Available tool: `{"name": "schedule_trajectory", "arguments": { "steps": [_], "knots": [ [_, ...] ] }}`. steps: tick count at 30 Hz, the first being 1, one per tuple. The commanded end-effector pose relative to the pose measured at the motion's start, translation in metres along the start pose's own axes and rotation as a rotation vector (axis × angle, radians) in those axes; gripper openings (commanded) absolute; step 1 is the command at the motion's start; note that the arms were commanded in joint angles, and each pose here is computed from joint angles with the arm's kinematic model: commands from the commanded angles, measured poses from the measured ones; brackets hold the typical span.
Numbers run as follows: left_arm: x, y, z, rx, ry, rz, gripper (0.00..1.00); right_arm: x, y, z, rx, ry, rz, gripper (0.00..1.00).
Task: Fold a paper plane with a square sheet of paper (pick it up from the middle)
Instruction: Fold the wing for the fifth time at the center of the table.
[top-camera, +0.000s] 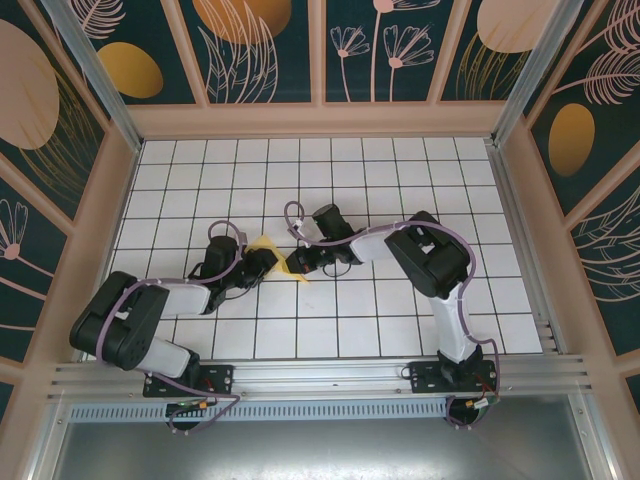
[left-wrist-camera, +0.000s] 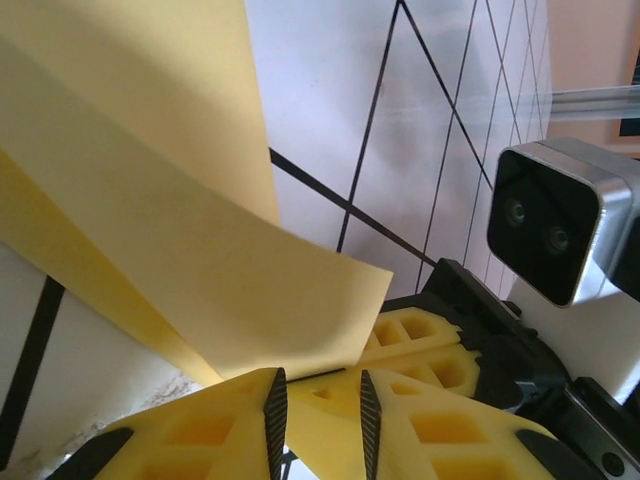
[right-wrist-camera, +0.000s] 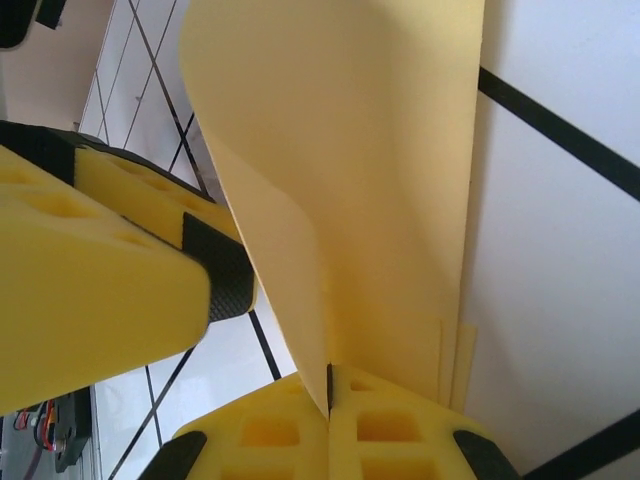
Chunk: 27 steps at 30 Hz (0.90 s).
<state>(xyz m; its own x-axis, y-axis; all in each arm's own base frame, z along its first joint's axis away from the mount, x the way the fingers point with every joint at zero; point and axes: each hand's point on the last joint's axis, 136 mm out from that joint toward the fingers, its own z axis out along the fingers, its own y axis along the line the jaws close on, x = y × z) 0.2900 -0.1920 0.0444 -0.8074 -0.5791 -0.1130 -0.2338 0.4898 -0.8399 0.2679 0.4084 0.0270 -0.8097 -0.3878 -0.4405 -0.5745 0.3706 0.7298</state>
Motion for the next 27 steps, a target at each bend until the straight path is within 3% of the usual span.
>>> {"name": "schedule_trajectory", "arguments": {
  "steps": [1,27],
  "knots": [
    [-0.002,-0.010,0.004,0.035,-0.001,0.026,0.28,0.004,-0.008,0.003,0.010,0.033,0.004,0.00],
    [-0.009,0.011,0.018,-0.047,-0.017,0.034,0.20,0.014,-0.019,0.011,0.059,0.088,0.015,0.00]
  ]
}}
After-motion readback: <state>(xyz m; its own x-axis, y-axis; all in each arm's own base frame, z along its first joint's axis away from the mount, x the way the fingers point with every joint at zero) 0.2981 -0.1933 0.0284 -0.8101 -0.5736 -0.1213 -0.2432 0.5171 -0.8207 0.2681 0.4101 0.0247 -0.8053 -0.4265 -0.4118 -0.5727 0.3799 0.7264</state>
